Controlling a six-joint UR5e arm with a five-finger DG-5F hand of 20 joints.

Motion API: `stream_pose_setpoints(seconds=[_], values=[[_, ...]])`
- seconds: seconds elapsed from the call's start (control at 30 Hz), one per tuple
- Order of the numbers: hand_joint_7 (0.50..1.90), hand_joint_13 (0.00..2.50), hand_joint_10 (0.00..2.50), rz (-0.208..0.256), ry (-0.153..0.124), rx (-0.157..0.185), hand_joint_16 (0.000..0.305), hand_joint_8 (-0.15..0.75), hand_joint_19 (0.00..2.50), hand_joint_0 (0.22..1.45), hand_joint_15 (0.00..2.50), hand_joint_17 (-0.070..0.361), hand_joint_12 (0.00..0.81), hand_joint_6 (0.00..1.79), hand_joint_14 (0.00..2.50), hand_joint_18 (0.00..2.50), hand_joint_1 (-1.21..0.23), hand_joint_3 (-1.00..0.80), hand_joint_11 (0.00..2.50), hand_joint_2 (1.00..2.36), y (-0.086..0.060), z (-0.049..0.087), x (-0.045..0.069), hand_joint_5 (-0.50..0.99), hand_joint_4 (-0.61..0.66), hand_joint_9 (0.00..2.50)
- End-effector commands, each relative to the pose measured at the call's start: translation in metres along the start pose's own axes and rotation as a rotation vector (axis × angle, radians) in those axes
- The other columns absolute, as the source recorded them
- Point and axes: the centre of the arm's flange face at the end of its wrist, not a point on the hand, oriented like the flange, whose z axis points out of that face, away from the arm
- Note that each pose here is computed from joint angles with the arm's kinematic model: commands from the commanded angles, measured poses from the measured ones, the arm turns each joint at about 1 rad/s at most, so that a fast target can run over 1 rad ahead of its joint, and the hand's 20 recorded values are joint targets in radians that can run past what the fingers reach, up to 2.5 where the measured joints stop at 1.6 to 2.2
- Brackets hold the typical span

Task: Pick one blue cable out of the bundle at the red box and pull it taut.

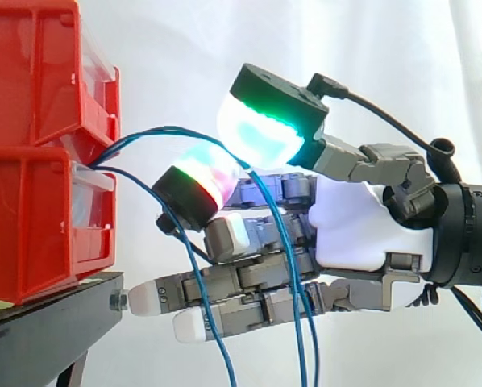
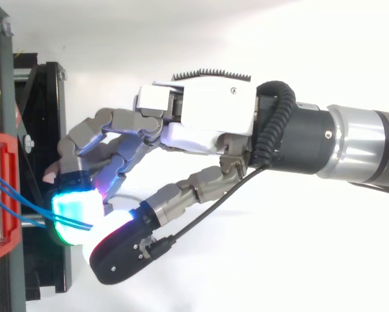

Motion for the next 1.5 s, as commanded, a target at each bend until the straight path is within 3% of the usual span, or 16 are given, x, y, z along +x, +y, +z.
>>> stream_pose_setpoints(seconds=[0.0,0.23,0.53,0.73,0.77,1.07,1.27,1.47], values=[[1.14,0.47,0.01,-0.001,-0.001,0.002,0.052,0.38,0.16,0.64,0.18,0.116,0.362,0.91,0.01,0.5,-0.9,-0.26,0.93,1.02,-0.0002,-0.0002,0.0001,-0.09,0.02,0.94],[1.13,0.47,0.01,0.001,0.001,0.002,0.052,0.379,0.13,0.71,0.17,0.117,0.366,0.92,0.01,0.51,-0.92,-0.28,0.93,1.01,-0.0002,-0.0002,0.0002,-0.1,-0.04,0.92],[1.21,0.39,0.01,0.004,-0.001,0.002,0.051,0.322,0.05,0.83,0.11,0.116,0.358,0.94,0.0,0.46,-0.98,-0.5,0.9,1.0,-0.0002,-0.0002,0.0001,-0.14,-0.16,0.83],[1.13,0.33,0.01,0.007,-0.001,0.002,0.051,0.276,0.0,0.84,0.08,0.114,0.346,0.94,0.0,0.44,-0.98,-0.5,0.84,1.0,-0.0002,-0.0002,0.0001,-0.17,-0.14,0.74],[1.04,0.31,0.01,0.007,-0.001,0.002,0.051,0.266,0.0,0.84,0.06,0.114,0.347,0.94,0.0,0.44,-0.98,-0.5,0.83,1.0,-0.0002,-0.0002,0.0001,-0.18,-0.13,0.71],[0.87,0.22,0.01,0.007,-0.001,0.002,0.053,0.245,0.0,0.73,0.04,0.118,0.355,0.94,0.0,0.39,-1.04,-0.5,0.81,1.0,-0.0002,-0.0002,0.0001,-0.24,-0.05,0.56],[0.87,0.23,0.01,0.007,-0.001,0.002,0.053,0.259,0.0,0.63,0.05,0.119,0.362,0.93,0.0,0.38,-1.02,-0.5,0.82,1.0,-0.0002,-0.0002,0.0001,-0.23,0.01,0.58],[0.91,0.29,0.01,0.007,0.001,0.002,0.059,0.365,0.09,0.5,0.1,0.132,0.394,0.9,0.0,0.42,-0.82,-0.5,0.86,1.0,-0.0003,-0.0002,0.0013,-0.17,0.13,0.78]])
